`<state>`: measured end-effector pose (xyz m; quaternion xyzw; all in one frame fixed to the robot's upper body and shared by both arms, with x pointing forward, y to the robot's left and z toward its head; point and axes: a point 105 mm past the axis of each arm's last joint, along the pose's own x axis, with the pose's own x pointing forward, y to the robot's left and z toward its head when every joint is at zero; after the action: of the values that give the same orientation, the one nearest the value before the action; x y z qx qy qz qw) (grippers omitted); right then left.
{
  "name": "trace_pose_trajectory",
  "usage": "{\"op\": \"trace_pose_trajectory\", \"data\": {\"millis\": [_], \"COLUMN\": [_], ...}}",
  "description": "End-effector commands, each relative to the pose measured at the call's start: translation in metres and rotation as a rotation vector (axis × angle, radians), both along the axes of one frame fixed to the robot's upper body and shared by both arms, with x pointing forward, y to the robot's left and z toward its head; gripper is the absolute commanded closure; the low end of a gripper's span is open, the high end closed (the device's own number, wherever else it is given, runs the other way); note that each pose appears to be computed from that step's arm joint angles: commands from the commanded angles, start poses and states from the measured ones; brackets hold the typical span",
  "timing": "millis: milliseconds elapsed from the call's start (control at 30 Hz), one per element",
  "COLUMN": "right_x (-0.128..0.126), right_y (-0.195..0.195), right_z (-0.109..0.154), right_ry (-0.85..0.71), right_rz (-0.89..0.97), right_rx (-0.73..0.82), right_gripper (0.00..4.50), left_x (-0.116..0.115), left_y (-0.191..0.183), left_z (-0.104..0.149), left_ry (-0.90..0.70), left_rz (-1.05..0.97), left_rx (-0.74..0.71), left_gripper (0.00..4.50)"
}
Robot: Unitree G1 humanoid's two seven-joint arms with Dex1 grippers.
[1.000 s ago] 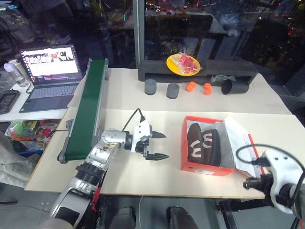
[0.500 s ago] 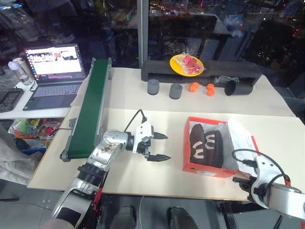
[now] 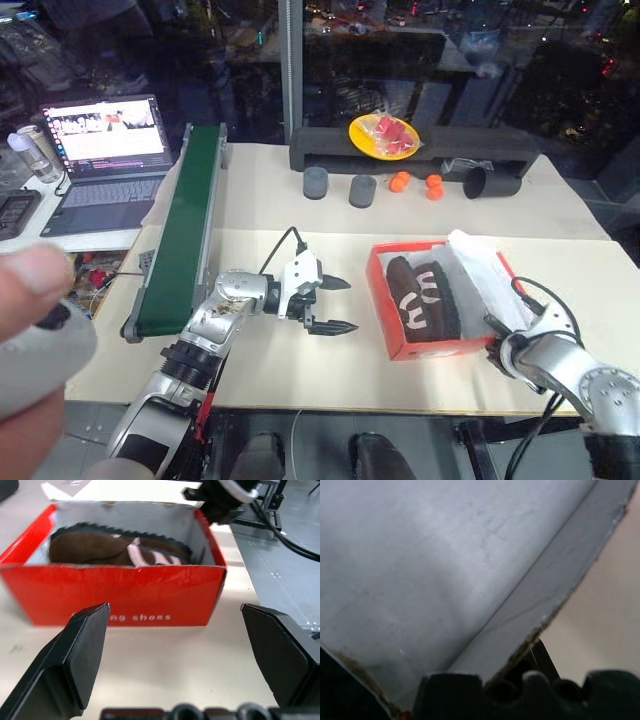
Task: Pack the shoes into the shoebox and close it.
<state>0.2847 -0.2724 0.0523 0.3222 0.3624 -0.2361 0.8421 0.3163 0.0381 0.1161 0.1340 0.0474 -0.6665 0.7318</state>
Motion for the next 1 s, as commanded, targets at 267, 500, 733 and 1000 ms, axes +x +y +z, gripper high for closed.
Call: {"op": "trace_pose_trajectory", "data": {"millis": [267, 500, 733, 1000], "right_x": [0.027, 0.018, 0.017, 0.022], "right_y": [0.035, 0.007, -0.018, -0.007], "right_z": [-0.001, -0.004, -0.009, 0.001], "right_ry": [-0.037, 0.009, 0.019, -0.017], "right_rz": [0.115, 0.013, -0.136, -0.036], "right_rx": [0.020, 0.001, 0.034, -0.008], "right_gripper": [4.38, 4.38, 4.38, 4.38], "left_x": [0.007, 0.010, 0.012, 0.013], "left_y": [0.000, 0.002, 0.002, 0.006], "left_z": [0.022, 0.023, 0.024, 0.025], "left_ry": [-0.073, -0.069, -0.069, -0.077], "left_rz": [0.006, 0.018, 0.026, 0.041], "left_rx": [-0.008, -0.009, -0.012, -0.006], "left_gripper": [0.00, 0.00, 0.00, 0.00]}}
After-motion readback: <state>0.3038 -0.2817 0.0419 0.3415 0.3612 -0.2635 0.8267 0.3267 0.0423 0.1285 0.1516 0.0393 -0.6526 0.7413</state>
